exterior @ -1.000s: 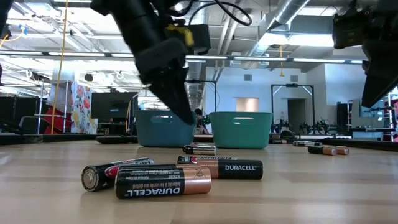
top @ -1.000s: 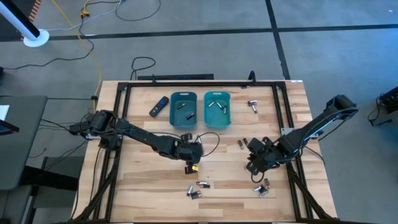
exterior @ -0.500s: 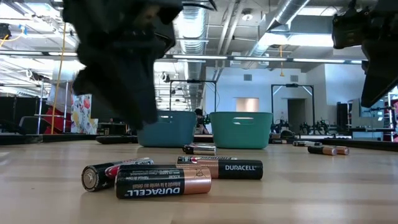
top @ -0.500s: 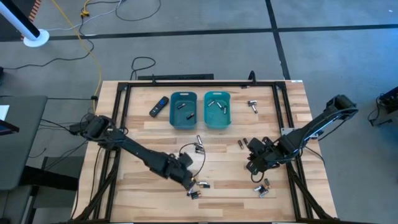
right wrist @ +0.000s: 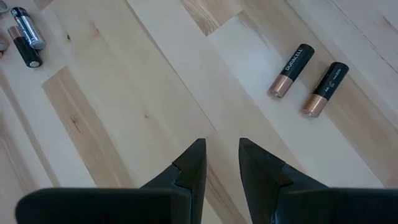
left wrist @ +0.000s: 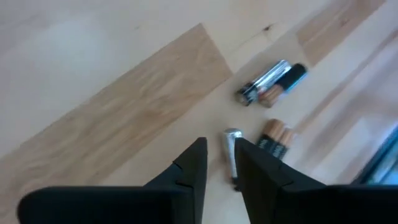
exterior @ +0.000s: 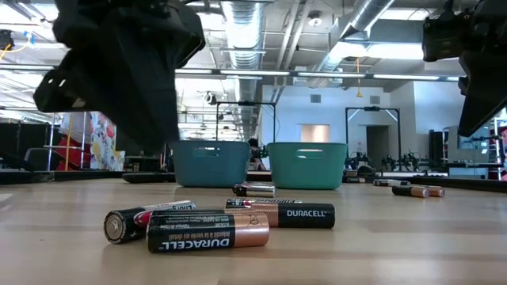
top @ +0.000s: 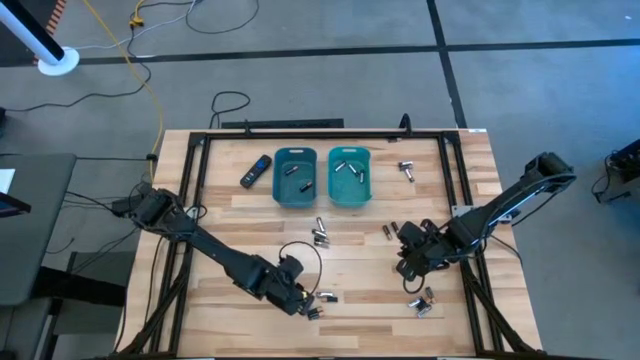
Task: Sort batteries
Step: Put the silver battery into the green bin
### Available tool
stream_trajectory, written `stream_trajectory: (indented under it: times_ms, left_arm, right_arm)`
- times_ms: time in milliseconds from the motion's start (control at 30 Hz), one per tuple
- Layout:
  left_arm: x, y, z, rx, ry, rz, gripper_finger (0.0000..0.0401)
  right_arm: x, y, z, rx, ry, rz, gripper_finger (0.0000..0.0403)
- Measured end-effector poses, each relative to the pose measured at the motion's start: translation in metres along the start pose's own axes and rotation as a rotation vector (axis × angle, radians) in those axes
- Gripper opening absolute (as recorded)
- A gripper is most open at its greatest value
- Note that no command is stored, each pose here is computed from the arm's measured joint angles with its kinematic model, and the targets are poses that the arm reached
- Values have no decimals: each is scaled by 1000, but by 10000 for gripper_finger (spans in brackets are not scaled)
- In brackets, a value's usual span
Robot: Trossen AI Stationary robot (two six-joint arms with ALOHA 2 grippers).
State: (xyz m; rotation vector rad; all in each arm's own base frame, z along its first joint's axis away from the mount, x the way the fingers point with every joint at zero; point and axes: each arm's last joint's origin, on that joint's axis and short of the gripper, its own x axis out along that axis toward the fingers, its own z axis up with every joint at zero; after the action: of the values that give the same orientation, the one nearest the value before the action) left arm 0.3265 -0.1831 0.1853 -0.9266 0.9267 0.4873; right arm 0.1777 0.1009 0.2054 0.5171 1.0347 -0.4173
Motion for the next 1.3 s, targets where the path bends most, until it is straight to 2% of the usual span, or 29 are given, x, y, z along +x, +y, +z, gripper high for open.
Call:
stream_trajectory:
  times_ms: [133, 300, 467, 667, 733, 867, 1033, 1300]
  left_arm:
    - [1, -2, 4, -24, -10, -26, 67]
    - [5, -1, 12, 9, 12, -18, 78]
    - [6, 0, 15, 20, 43, -16, 125]
    - [6, 0, 16, 26, -10, -12, 177]
    - [6, -2, 15, -24, 7, -32, 179]
    - [4, -4, 7, -198, 30, -43, 172]
    - [-4, -14, -3, -333, 30, -76, 168]
    - [-42, -56, -14, -409, -167, -262, 167]
  right_arm:
    - [0, 0, 0, 1, 0, 0, 111]
    - [0, 0, 0, 24, 0, 0, 111]
    - [0, 1, 0, 36, -2, 5, 111]
    - [0, 1, 0, 38, -3, 9, 111]
    - [0, 2, -1, 27, -4, 16, 111]
    - [-2, 5, -4, -23, -4, 38, 111]
    - [-6, 9, -15, -95, 10, 59, 111]
    - [-13, 15, -33, -185, 31, 98, 111]
